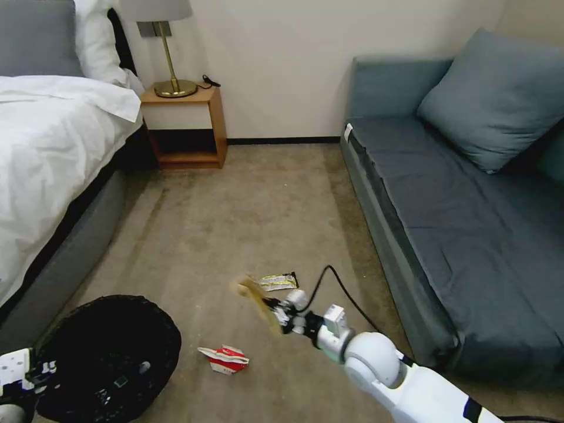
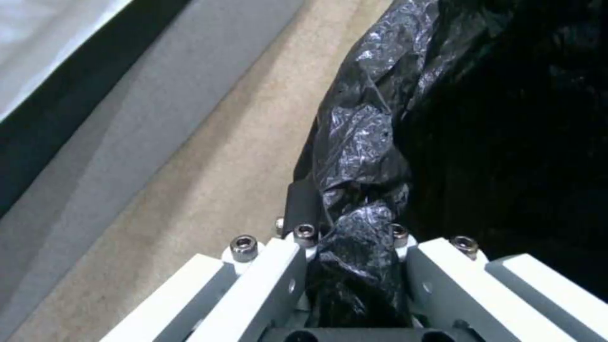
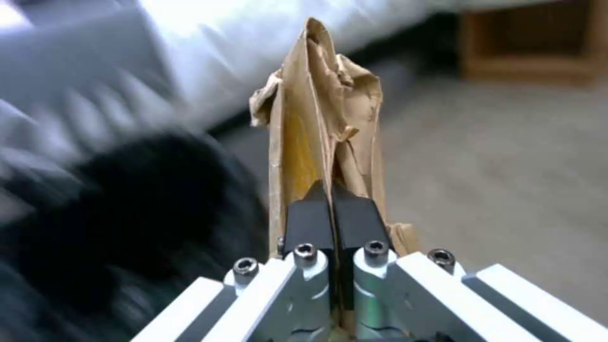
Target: Pick up the trash bin, then pick up the garbage on the floor and place it into the trash bin.
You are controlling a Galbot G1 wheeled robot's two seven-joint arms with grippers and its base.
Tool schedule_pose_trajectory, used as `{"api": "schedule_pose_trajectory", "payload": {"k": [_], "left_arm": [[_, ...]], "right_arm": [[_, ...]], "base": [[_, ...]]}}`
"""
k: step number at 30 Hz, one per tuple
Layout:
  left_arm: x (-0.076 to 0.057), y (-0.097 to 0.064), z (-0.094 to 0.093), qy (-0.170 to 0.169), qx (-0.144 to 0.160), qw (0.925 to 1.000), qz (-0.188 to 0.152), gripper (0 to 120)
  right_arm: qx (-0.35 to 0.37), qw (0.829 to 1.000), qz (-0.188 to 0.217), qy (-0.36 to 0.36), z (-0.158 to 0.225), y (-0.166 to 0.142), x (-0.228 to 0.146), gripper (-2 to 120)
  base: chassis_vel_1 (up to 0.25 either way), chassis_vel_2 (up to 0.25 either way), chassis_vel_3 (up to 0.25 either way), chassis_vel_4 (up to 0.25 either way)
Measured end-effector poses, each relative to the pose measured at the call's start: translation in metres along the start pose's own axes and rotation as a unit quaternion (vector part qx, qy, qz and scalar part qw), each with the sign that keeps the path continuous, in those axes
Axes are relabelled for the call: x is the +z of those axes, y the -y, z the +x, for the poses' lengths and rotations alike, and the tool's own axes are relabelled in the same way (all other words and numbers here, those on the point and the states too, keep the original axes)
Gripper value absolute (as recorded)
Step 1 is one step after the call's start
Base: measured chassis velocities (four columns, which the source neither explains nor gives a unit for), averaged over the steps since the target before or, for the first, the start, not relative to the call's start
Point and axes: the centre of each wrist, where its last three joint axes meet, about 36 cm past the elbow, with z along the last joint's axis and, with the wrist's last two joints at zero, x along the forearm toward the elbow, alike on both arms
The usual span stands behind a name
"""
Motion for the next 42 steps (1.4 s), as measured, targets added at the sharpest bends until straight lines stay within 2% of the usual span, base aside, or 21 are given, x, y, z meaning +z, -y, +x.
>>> {"api": "schedule_pose_trajectory", "payload": {"k": [5,8,17,28,34,42], "left_arm": [[0.0,0.001,0.003,0.001,-0.001,1.0,0.001,3],[0.001,0.001,0.003,0.0,-0.002,1.0,0.002,3],[0.002,0.004,0.005,-0.001,0.0,1.0,0.008,3],[0.001,0.001,0.006,0.0,-0.002,1.0,0.009,3],[0.002,0.002,0.006,-0.002,0.0,0.9999,0.011,3],[0.001,0.002,0.006,0.001,0.003,0.9999,0.013,3]], "right_arm": [[-0.078,0.996,-0.023,0.038,-0.046,-0.028,-0.008,0],[-0.107,0.993,-0.02,0.042,-0.066,-0.033,-0.008,0],[-0.145,0.989,-0.007,0.043,-0.131,-0.052,-0.014,0],[-0.16,0.986,-0.013,0.044,-0.165,-0.09,-0.012,0],[-0.148,0.988,-0.011,0.039,-0.174,-0.098,-0.007,0],[-0.143,0.989,0.004,0.028,-0.172,-0.097,0.003,26]], "base": [[0.0,0.0,0.0,0.0],[0.0,0.0,0.0,0.0],[0.0,0.0,0.0,0.0],[0.0,0.0,0.0,0.0],[0.0,0.0,0.0,0.0],[0.0,0.0,0.0,0.0]]}}
